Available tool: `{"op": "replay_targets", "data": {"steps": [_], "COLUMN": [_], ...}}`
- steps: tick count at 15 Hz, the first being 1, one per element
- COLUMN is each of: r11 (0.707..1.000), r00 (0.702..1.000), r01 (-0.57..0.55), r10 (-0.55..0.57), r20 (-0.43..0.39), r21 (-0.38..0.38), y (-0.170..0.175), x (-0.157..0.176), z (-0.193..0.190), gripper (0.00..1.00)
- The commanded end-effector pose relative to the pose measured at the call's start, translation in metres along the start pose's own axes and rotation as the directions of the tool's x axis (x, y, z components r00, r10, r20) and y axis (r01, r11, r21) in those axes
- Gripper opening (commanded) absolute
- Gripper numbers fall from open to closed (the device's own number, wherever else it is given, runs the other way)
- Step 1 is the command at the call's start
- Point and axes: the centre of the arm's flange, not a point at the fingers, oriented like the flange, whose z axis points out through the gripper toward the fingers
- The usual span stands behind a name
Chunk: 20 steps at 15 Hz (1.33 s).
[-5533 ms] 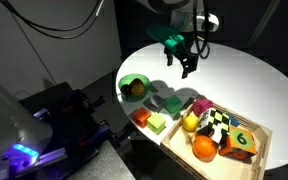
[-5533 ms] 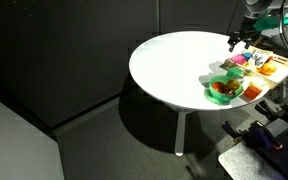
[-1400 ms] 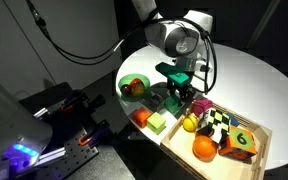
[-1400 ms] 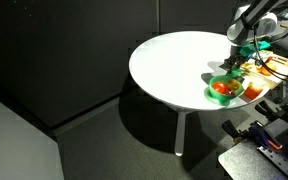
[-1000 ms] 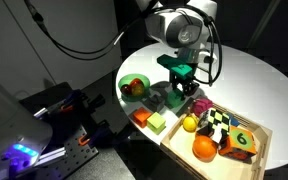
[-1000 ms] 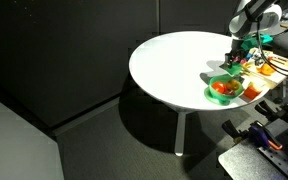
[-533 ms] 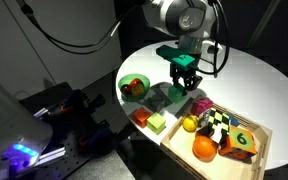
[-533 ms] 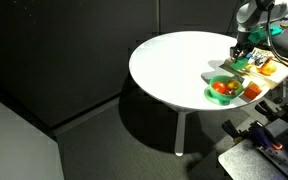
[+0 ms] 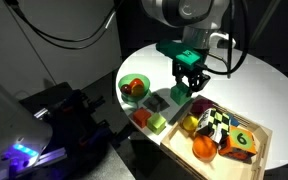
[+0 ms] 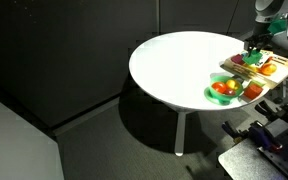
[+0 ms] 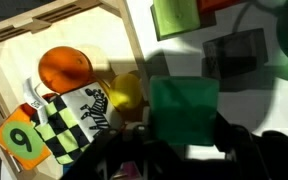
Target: Put the green block onto the tray
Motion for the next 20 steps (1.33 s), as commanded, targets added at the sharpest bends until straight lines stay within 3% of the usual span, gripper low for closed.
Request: {"op": "replay_targets", "data": {"steps": [1,11,20], "r11": [1.0,0.999,0.994], "r00": [1.0,0.999,0.995], "r01": [0.009,-0.037,-0.101], "r10": [-0.009,0.037,0.1], "r20": [-0.013,0.016,0.025], "r21": [0.0,0.015,0.043], "y": [0.027,0.105,0.147], "x": [-0.023,-0.032,-0.028], "z": [-0.017,-0.007,-0.001], "gripper": [0.31,0.31,0.31]}}
